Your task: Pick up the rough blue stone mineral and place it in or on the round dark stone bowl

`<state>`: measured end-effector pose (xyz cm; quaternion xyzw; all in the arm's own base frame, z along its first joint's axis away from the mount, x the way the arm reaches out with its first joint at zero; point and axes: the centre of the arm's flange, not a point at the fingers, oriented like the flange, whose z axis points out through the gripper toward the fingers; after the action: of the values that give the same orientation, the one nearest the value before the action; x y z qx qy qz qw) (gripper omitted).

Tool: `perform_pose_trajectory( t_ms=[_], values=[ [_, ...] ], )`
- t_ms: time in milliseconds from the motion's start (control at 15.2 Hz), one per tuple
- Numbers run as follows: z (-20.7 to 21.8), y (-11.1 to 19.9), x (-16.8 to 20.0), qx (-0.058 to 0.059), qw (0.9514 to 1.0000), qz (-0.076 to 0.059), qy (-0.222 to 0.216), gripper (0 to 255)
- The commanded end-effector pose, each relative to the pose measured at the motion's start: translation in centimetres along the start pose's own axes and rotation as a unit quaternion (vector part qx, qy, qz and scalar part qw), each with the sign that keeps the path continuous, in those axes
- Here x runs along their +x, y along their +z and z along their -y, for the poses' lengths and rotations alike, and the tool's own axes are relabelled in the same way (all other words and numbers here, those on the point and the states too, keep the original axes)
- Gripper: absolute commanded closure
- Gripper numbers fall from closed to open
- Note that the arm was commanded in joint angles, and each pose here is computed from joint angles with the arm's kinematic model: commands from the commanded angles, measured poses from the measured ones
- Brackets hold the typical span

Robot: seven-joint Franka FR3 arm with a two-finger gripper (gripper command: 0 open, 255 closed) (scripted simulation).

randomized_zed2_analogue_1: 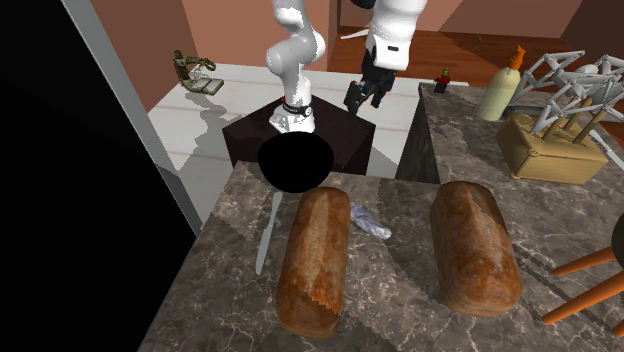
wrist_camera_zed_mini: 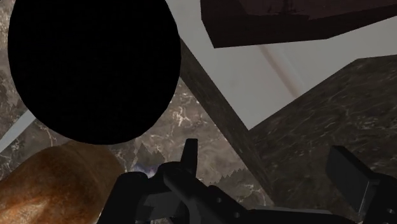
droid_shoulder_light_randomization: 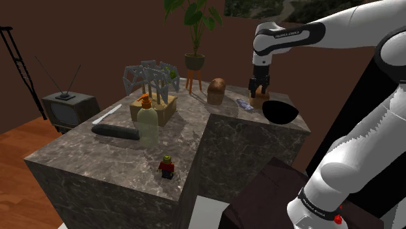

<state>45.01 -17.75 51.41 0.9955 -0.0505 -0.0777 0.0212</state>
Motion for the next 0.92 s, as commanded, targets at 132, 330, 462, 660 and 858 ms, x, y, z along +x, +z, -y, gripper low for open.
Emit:
perform_pose_trajectory(
  t_ms=[132, 330, 462, 660, 858],
  values=[
    [-2.7, 1.3, 4.4, 0.001, 1.0000, 0.003, 0.000, 0],
    [-4.9, 2.5, 7.7, 0.003, 1.0000, 0.006, 0.000, 0],
    [-6.3, 3.3, 9.8, 0.004, 1.0000, 0.008, 0.001, 0],
    [-8.4, 4.5, 13.0, 0.005, 0.9999, 0.010, 0.001, 0],
    [-10.6, 5.7, 16.3, 0.007, 0.9999, 0.013, 0.001, 0]
  ],
)
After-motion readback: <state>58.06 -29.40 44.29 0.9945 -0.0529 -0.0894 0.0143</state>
